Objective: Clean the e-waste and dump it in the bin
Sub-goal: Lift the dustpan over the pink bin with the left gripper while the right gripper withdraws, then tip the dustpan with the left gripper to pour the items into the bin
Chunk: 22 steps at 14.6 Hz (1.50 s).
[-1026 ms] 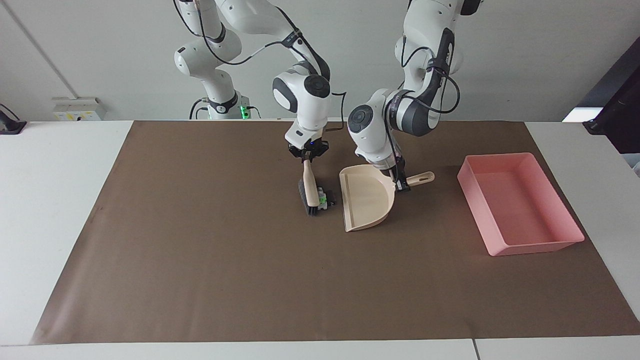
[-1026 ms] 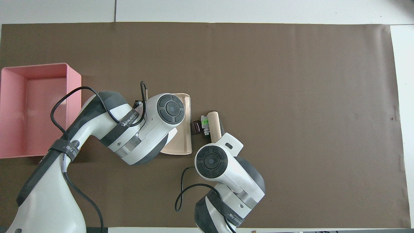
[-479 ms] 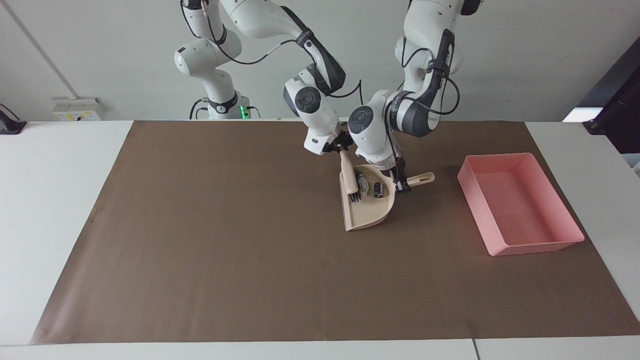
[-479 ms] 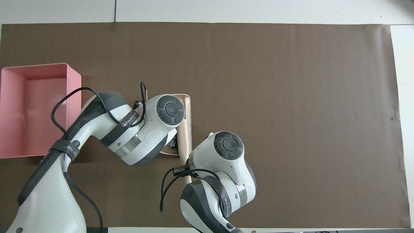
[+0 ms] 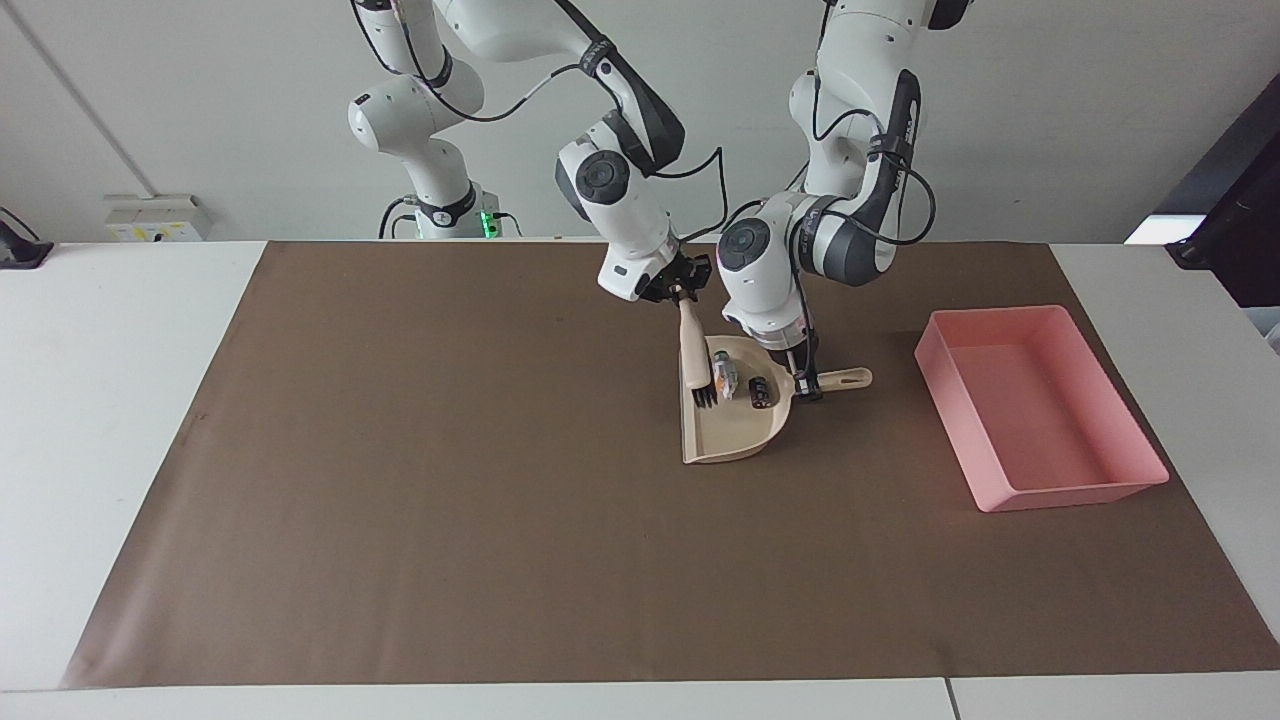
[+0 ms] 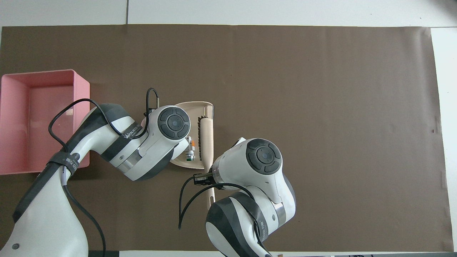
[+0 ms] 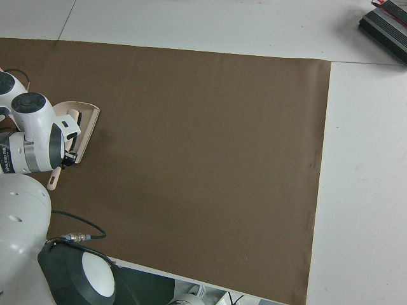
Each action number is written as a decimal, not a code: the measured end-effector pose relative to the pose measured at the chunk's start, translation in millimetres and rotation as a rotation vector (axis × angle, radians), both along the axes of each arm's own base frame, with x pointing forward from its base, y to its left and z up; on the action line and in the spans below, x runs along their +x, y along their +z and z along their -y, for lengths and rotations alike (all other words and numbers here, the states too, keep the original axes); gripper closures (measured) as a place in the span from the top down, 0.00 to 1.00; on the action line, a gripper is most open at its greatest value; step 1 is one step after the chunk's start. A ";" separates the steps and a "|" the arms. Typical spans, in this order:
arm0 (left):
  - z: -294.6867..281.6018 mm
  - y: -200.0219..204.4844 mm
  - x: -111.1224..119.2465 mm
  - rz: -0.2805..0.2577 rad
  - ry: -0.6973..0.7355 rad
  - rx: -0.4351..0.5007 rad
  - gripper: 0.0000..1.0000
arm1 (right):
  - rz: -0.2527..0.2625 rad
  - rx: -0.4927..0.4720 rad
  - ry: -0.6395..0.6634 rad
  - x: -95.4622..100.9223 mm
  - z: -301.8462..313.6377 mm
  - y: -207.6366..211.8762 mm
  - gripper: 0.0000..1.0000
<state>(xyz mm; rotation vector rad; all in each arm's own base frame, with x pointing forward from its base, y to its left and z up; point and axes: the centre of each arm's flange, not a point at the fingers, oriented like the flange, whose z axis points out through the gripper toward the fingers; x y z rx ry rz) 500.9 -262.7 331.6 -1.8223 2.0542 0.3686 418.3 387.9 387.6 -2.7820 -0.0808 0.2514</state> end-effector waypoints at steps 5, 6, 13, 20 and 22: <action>-41.6 23.2 20.2 -0.044 -0.007 -0.086 0.32 | 0.029 -0.210 -0.047 25.6 104.0 66.3 0.26; -55.9 34.5 25.1 -0.047 -0.009 -0.106 0.32 | 0.036 -0.254 -0.069 36.3 138.5 75.5 0.26; -174.3 91.4 47.0 -0.075 0.018 -0.165 0.32 | -0.031 -0.356 0.018 74.2 370.6 68.7 0.26; -339.5 154.4 74.8 -0.011 0.123 -0.225 0.32 | -0.114 -0.386 0.117 52.5 467.2 1.2 0.26; -397.5 165.8 76.4 0.012 0.173 -0.220 0.32 | -0.125 -0.380 0.123 47.2 466.2 -20.2 0.26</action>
